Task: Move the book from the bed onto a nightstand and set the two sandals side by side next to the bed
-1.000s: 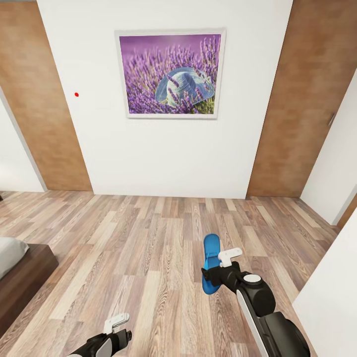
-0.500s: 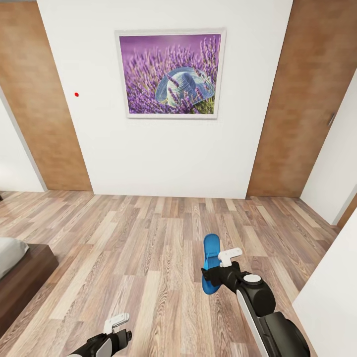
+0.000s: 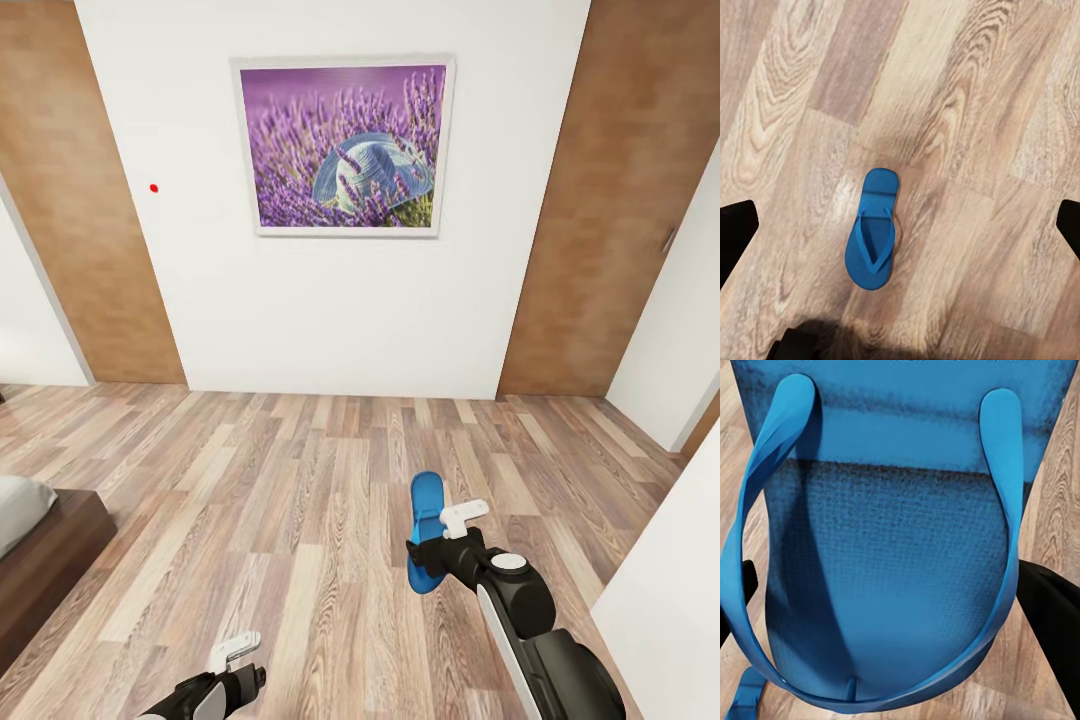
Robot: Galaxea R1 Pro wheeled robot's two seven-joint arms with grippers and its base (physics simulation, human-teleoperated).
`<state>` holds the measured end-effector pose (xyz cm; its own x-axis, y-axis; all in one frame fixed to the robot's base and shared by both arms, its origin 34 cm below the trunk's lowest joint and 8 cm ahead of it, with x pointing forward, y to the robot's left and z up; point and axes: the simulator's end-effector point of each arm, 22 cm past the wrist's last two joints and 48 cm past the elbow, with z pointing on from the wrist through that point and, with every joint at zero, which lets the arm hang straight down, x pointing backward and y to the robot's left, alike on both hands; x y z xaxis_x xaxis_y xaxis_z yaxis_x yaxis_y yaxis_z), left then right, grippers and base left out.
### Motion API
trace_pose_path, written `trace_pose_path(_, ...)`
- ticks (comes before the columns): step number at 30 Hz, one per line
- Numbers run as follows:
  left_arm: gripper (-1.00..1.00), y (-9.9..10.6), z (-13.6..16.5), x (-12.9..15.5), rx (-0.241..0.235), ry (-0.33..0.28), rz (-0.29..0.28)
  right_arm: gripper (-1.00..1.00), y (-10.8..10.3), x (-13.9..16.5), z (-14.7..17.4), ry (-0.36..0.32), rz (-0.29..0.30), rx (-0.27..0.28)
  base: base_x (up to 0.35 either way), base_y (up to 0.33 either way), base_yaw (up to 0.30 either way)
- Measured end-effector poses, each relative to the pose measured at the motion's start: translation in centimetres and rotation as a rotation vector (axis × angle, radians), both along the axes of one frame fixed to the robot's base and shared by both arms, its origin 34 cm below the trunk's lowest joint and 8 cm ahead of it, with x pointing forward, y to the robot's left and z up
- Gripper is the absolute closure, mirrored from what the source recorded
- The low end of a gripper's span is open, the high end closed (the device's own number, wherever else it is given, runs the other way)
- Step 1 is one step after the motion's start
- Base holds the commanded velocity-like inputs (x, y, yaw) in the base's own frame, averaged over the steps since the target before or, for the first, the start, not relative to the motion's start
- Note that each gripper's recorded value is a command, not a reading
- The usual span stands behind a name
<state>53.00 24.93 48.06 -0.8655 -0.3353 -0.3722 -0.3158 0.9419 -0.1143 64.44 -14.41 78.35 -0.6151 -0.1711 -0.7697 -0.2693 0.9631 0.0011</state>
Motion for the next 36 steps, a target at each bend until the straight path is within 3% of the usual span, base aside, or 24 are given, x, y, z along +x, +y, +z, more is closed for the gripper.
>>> trace_pose_path(22, -1.0, 0.0, -3.3, -0.3, 0.001, 0.0, 0.0, 1.0, 0.2, -0.4, -3.3, -0.001, 0.003, 0.001, 0.0, 0.0, 0.0)
trace_pose_path(26, -1.0, 0.0, -4.1, -0.4, 0.001, -0.001, 0.0, 1.0, 1.4, -0.6, -3.9, 0.008, 0.016, 0.017, 0.0, 0.0, 0.0)
trace_pose_path(31, -1.0, 0.1, -5.0, -0.5, 0.003, -0.001, 0.001, 1.0, 2.8, -1.5, -5.3, 0.072, 0.023, 0.03, 0.0, 0.0, 0.0)
trace_pose_path(36, -1.0, 0.1, -6.0, -0.6, 0.004, -0.001, 0.001, 1.0, 4.4, -0.5, -4.1, 0.086, 0.034, 0.048, 0.0, 0.0, 0.0)
